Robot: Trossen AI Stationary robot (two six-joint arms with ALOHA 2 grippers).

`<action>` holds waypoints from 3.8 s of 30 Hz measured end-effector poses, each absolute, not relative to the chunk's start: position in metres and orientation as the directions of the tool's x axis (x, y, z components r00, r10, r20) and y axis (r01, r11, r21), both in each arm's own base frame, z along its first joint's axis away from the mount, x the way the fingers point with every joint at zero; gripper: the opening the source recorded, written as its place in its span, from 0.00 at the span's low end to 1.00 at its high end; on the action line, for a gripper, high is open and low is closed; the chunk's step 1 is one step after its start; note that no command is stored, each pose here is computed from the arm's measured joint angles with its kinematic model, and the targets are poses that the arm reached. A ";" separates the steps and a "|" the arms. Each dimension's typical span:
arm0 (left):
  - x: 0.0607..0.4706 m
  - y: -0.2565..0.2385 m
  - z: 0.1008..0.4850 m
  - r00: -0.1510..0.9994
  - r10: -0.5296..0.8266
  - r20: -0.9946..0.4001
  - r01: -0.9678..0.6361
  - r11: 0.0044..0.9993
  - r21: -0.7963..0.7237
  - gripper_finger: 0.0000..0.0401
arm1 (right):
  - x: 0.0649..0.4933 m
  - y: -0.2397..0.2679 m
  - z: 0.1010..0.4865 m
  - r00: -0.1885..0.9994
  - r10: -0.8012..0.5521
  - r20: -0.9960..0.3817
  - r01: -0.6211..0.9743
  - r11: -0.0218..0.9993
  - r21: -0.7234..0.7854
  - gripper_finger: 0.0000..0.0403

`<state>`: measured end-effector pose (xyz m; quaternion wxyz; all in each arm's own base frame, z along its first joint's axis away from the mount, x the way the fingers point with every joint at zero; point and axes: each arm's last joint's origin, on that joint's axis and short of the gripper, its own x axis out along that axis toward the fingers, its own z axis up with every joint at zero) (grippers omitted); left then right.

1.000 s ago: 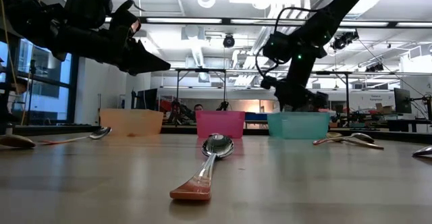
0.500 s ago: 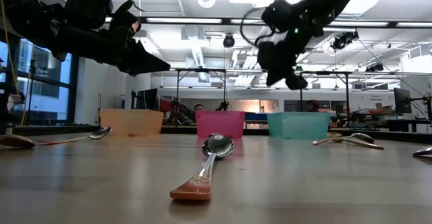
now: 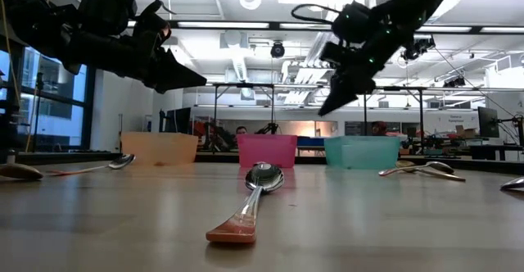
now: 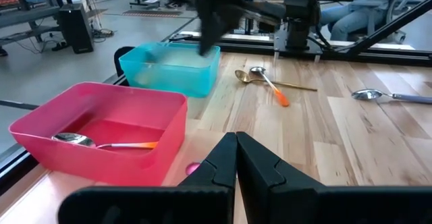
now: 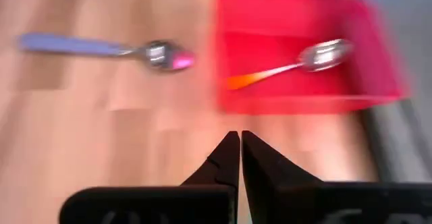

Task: Sort silverware by color (type)
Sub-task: Put the orange spoon into the pink bin

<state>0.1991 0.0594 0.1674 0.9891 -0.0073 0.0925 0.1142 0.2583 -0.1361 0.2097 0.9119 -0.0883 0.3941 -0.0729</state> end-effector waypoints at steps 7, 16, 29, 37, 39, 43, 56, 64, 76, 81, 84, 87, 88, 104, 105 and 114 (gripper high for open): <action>0.199 0.059 0.167 0.957 0.225 -0.185 -0.229 0.973 -0.004 0.00 | 0.244 -0.106 0.184 0.477 -0.088 -0.874 0.040 0.996 -0.079 0.00; 0.199 0.059 0.165 0.955 0.211 -0.209 -0.224 0.974 -0.039 0.00 | 0.229 -0.066 0.172 0.150 -0.078 -0.986 -0.001 0.997 -0.079 0.14; 0.199 0.059 0.165 0.956 0.209 -0.208 -0.224 0.973 -0.050 0.00 | 0.239 -0.064 0.138 0.013 -0.038 -0.999 -0.027 0.999 -0.039 0.30; 0.199 0.059 0.165 0.955 0.207 -0.211 -0.222 0.974 -0.050 0.00 | 0.241 -0.065 0.134 0.007 -0.033 -0.999 -0.035 0.999 -0.033 0.19; 0.199 0.059 0.165 0.955 0.207 -0.211 -0.222 0.974 -0.050 0.00 | 0.241 -0.064 0.134 0.003 -0.025 -1.000 -0.034 0.999 -0.025 0.12; 0.199 0.059 0.165 0.955 0.208 -0.212 -0.223 0.974 -0.049 0.00 | 0.241 -0.063 0.136 0.012 -0.022 -1.000 -0.035 0.999 -0.023 0.02; 0.199 0.059 0.164 0.953 0.207 -0.220 -0.221 0.974 -0.041 0.00 | 0.247 -0.047 0.188 0.261 -0.125 -0.957 0.009 0.992 -0.127 0.01; 0.198 0.059 0.164 0.953 0.208 -0.221 -0.222 0.974 -0.042 0.00 | 0.272 -0.039 0.226 0.626 -0.233 -0.744 0.071 0.967 -0.244 0.00; 0.199 0.056 0.164 0.954 0.200 -0.223 -0.209 0.978 -0.019 0.00 | 0.333 -0.077 0.229 0.869 -0.481 -0.113 0.402 0.821 -0.404 0.00; 0.200 0.055 0.164 0.955 0.195 -0.223 -0.203 0.979 -0.013 0.00 | 0.347 -0.117 0.205 0.837 -0.547 -0.022 0.495 0.773 -0.397 0.00; 0.200 0.055 0.164 0.955 0.196 -0.223 -0.204 0.979 -0.013 0.00 | 0.354 -0.142 0.192 0.828 -0.560 -0.037 0.514 0.783 -0.351 0.00; 0.200 0.055 0.164 0.955 0.196 -0.223 -0.202 0.979 -0.005 0.00 | 0.360 -0.163 0.183 0.820 -0.570 -0.051 0.528 0.787 -0.318 0.00; 0.200 0.055 0.164 0.955 0.196 -0.223 -0.202 0.979 -0.003 0.00 | 0.361 -0.168 0.181 0.820 -0.570 -0.053 0.529 0.790 -0.310 0.00; 0.199 0.055 0.163 0.953 0.196 -0.229 -0.203 0.979 -0.005 0.00 | 0.366 -0.184 0.173 0.786 -0.556 -0.268 0.550 0.828 -0.104 0.00; 0.199 0.055 0.163 0.953 0.196 -0.229 -0.203 0.979 -0.005 0.00 | 0.368 -0.184 0.177 0.772 -0.551 -0.316 0.562 0.825 -0.062 0.00; 0.199 0.055 0.163 0.953 0.196 -0.229 -0.203 0.979 -0.006 0.00 | 0.382 -0.196 0.233 0.620 -0.457 -0.638 0.625 0.779 0.050 0.00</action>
